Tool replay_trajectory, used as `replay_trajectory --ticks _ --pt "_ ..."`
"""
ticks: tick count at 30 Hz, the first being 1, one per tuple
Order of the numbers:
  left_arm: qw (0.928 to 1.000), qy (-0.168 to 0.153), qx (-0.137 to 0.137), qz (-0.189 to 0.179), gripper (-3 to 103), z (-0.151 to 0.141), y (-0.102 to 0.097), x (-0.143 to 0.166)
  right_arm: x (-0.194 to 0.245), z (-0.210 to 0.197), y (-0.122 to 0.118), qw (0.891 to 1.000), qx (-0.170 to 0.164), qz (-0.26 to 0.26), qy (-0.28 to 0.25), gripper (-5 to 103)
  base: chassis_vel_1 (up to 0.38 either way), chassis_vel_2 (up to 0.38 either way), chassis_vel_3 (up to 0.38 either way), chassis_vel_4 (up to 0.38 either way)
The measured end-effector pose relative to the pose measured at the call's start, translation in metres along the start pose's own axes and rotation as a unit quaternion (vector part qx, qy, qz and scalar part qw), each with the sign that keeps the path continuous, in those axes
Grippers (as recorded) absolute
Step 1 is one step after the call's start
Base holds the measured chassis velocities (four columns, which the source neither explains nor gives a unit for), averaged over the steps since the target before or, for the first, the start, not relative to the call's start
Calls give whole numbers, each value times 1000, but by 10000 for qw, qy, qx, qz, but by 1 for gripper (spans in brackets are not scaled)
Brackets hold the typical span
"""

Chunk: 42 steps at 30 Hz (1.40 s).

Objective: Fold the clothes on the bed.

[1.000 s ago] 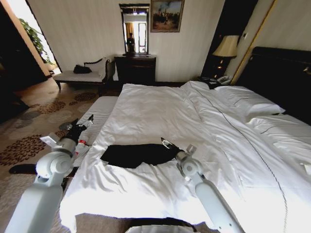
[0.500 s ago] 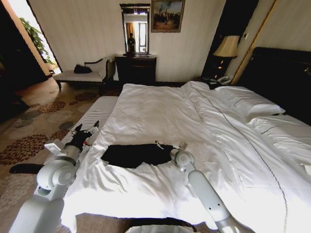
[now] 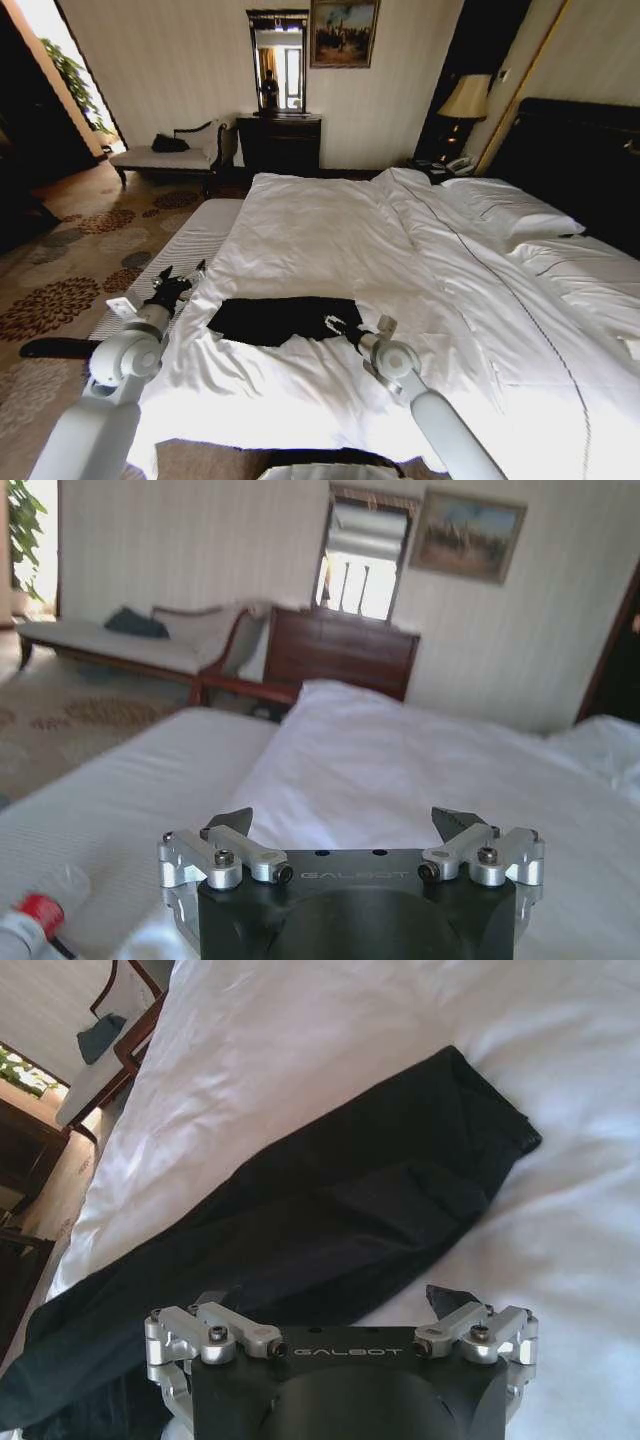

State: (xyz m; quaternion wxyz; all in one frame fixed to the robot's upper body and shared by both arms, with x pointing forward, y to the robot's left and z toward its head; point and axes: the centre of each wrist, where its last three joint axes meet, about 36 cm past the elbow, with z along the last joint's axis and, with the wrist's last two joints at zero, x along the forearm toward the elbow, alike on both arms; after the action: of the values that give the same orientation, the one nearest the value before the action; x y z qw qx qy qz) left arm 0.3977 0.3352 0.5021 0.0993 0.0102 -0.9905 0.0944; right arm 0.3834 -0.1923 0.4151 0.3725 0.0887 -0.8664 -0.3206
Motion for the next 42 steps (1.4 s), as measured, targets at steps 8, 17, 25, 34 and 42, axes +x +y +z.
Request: replay_trajectory --ticks 8,17,25,34,42 --pt "9965 793 -249 44 100 47 -13 -29 23 -2 6 9998 138 -86 64 100 0 0 0 0" --pt "9822 1538 -1046 -242 100 119 -6 -32 32 -17 -6 9990 96 186 -404 100 0 0 0 0" --pt "9742 1703 -1446 -313 100 138 37 -10 10 -28 -17 9940 -5 616 -904 100 0 0 0 0" --pt "9867 1132 -1074 -452 100 97 48 -15 1 -20 -23 9937 -66 735 -846 100 0 0 0 0" --pt "9954 482 -718 -423 100 44 41 -8 -2 -21 -25 9949 -254 538 -809 100 0 0 0 0"
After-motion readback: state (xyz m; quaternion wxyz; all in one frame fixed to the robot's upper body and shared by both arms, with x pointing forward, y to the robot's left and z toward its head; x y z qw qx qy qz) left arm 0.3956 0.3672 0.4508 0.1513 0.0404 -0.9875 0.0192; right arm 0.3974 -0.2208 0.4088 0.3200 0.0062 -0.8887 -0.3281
